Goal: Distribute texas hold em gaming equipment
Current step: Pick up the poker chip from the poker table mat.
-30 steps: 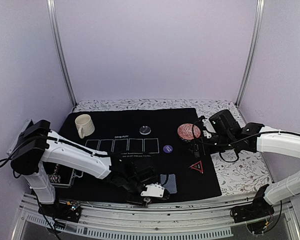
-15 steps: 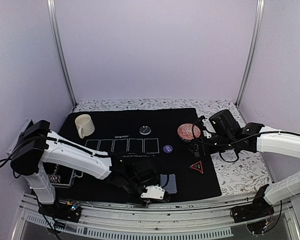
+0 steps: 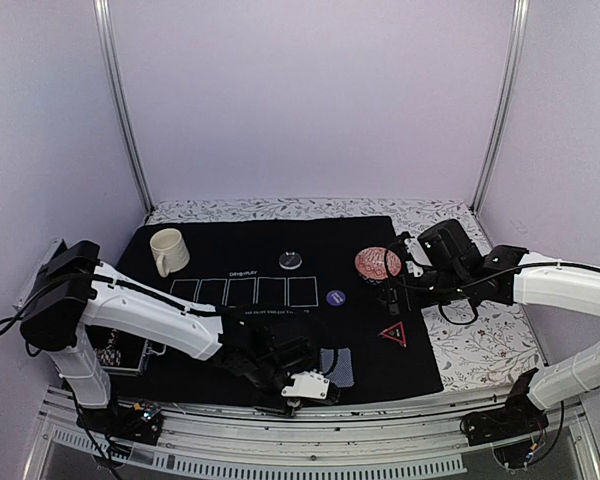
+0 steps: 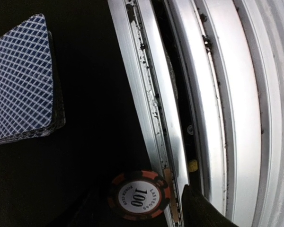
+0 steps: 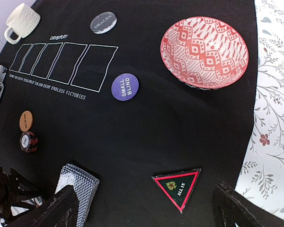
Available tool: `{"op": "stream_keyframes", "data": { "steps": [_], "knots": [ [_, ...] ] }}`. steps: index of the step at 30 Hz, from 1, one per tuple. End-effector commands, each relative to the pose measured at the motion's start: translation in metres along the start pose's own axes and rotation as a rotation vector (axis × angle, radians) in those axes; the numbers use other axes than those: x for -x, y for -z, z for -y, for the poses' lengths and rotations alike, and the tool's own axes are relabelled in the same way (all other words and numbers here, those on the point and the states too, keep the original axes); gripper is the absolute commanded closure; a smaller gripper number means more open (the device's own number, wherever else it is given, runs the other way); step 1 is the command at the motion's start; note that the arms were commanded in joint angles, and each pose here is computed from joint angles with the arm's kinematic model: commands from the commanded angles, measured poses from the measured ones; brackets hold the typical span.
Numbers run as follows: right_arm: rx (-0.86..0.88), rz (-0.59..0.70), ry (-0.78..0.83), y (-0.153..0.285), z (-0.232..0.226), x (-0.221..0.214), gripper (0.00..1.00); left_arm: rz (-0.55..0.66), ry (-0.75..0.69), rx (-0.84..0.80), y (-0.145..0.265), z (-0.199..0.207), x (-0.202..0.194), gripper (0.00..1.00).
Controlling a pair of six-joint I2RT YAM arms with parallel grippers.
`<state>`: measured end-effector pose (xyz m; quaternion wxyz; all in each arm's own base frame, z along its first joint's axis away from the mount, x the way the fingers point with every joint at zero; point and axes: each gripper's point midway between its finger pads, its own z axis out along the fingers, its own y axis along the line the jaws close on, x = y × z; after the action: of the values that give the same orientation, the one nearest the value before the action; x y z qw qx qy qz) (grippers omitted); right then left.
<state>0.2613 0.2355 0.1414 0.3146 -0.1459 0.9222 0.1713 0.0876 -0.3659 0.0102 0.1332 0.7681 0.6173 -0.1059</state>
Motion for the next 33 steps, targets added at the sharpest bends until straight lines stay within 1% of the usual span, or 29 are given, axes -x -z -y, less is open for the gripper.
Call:
{"op": "stream_keyframes", "data": {
  "steps": [1,8,14,19,28,33],
  "knots": [
    [-0.018,0.010,0.008,0.002,0.004,0.001,0.00,-0.044,-0.009,0.015,-0.010,0.000,-0.008,0.42],
    [-0.018,0.011,0.013,0.002,0.004,0.002,0.00,-0.046,-0.008,0.023,-0.012,-0.002,-0.006,0.52],
    [-0.018,0.014,0.017,0.003,0.004,0.004,0.00,-0.049,-0.007,0.028,-0.008,-0.002,-0.008,0.57],
    [-0.019,0.012,0.021,0.002,0.003,0.004,0.00,-0.029,0.008,-0.001,-0.001,0.002,-0.001,0.62],
    [-0.022,0.011,0.024,0.002,0.004,0.005,0.00,0.001,0.018,-0.025,0.008,0.008,0.001,0.66],
    [-0.026,0.015,0.025,0.003,0.004,0.006,0.01,0.032,0.043,-0.005,0.017,0.005,0.005,0.69]
  ]
}}
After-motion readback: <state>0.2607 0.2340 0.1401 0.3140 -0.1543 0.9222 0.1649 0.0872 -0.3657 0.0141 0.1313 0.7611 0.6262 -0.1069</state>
